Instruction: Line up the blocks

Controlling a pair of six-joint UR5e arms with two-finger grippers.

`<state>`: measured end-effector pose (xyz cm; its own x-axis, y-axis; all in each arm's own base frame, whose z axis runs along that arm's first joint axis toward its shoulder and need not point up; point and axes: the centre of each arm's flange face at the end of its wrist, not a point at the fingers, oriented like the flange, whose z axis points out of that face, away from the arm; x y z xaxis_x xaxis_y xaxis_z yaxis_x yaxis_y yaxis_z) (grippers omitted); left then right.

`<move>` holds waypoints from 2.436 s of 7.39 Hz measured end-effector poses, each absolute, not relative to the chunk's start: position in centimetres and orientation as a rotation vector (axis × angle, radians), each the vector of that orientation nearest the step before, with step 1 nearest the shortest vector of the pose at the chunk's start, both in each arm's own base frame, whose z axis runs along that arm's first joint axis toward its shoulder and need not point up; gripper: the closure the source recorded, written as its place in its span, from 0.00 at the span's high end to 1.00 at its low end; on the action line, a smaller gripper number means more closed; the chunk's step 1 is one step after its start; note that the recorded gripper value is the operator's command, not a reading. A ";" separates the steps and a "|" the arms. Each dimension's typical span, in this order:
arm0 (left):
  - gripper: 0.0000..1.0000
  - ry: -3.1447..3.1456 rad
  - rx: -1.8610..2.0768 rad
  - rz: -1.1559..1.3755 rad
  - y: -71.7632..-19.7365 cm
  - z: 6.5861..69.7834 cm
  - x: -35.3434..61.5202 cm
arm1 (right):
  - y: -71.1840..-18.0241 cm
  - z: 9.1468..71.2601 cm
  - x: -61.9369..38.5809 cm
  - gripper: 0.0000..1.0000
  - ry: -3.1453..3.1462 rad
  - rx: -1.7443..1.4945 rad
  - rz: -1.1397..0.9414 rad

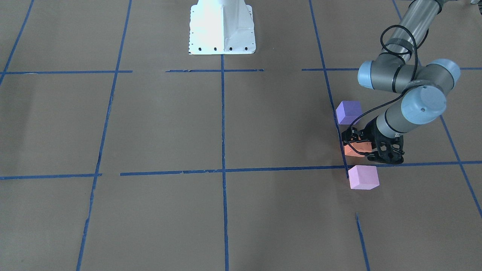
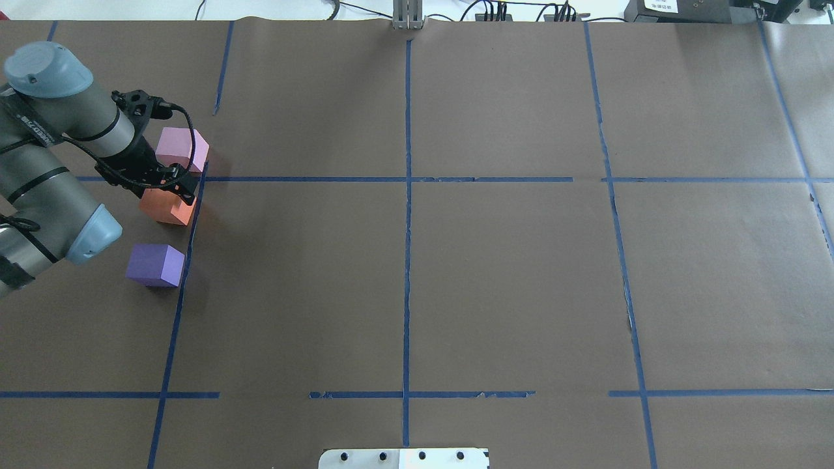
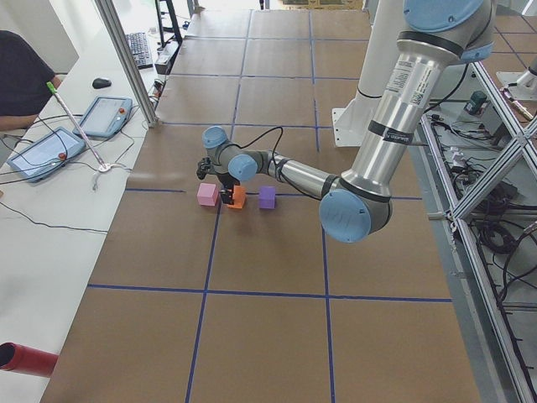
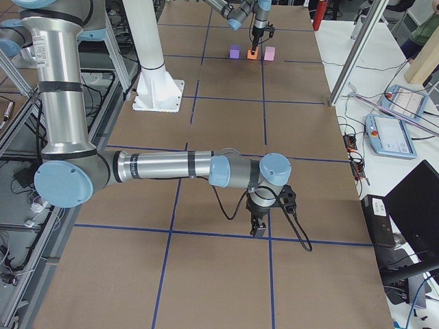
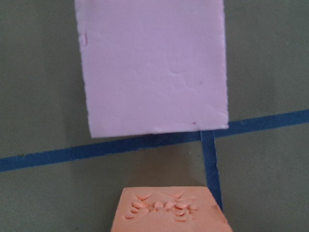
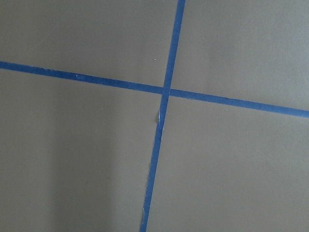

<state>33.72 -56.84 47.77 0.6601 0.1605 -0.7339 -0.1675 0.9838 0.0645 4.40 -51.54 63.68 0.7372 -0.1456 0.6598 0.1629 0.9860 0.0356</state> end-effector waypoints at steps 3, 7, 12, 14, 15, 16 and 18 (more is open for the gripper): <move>0.99 0.829 -0.002 0.177 -56.7 47.2 32.9 | -51.6 63.7 4.4 1.00 -0.722 -0.025 -0.170; 0.99 0.834 0.038 0.151 -55.7 45.3 28.9 | -51.6 63.6 4.4 1.00 -0.722 -0.024 -0.170; 1.00 0.798 0.112 0.000 -54.3 51.8 12.9 | -51.5 63.7 4.4 1.00 -0.722 -0.025 -0.169; 1.00 0.780 0.184 0.014 -53.1 55.4 5.7 | -51.5 63.7 4.4 1.00 -0.722 -0.025 -0.169; 1.00 0.788 0.198 0.038 -52.4 57.2 3.4 | -51.5 63.7 4.4 1.00 -0.722 -0.025 -0.169; 1.00 0.806 0.198 0.051 -51.5 59.0 2.1 | -51.5 63.7 4.4 1.00 -0.722 -0.025 -0.169; 1.00 0.852 0.190 0.047 -49.8 62.0 0.7 | -51.5 63.7 4.4 1.00 -0.722 -0.025 -0.169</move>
